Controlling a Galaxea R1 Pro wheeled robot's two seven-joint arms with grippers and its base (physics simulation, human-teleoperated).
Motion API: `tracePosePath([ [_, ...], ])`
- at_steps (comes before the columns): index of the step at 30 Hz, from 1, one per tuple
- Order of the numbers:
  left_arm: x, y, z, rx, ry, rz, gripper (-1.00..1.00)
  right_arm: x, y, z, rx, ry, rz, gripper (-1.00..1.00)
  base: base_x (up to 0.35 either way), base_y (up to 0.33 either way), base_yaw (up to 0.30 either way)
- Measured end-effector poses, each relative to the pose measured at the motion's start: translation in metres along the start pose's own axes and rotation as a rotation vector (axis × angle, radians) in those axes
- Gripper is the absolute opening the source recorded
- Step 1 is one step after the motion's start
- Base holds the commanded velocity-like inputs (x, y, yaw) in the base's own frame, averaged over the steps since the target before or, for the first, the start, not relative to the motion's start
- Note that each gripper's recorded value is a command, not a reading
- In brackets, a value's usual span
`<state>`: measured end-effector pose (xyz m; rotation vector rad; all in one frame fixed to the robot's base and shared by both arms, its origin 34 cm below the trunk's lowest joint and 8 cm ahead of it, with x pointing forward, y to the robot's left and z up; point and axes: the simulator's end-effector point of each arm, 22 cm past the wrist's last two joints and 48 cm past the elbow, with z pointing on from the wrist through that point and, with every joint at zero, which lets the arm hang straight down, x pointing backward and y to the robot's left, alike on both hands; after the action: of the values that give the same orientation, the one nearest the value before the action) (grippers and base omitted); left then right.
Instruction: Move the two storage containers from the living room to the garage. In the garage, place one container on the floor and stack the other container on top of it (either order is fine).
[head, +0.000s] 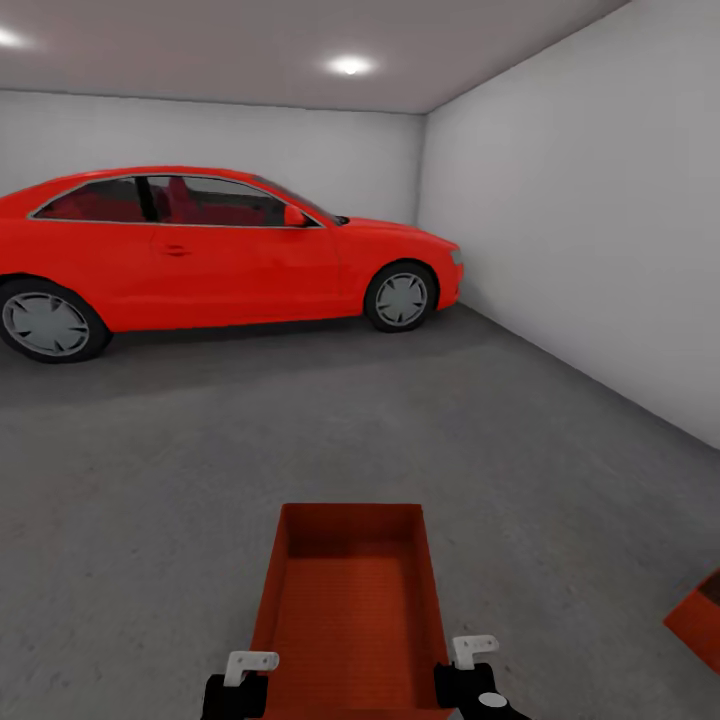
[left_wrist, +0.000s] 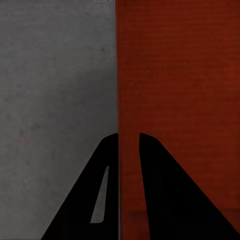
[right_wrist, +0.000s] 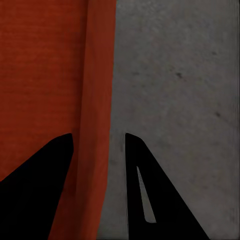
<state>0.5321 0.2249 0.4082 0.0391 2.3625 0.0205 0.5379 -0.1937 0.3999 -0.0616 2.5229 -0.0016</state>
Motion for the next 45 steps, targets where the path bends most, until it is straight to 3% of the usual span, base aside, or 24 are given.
tracePosePath([
  [33,-0.0001,0.0,0.0,0.0,-0.001,0.0,-1.0,-0.0001,0.0,0.0,0.0,0.0,0.0,-1.0,0.001,0.0,-0.261],
  [45,-0.0001,-0.0006,-0.0004,0.0,0.0,-0.001,-1.0,-0.0003,0.0002,-0.0003,0.0,-0.001,-0.001,-1.0,0.286,0.0,-0.022],
])
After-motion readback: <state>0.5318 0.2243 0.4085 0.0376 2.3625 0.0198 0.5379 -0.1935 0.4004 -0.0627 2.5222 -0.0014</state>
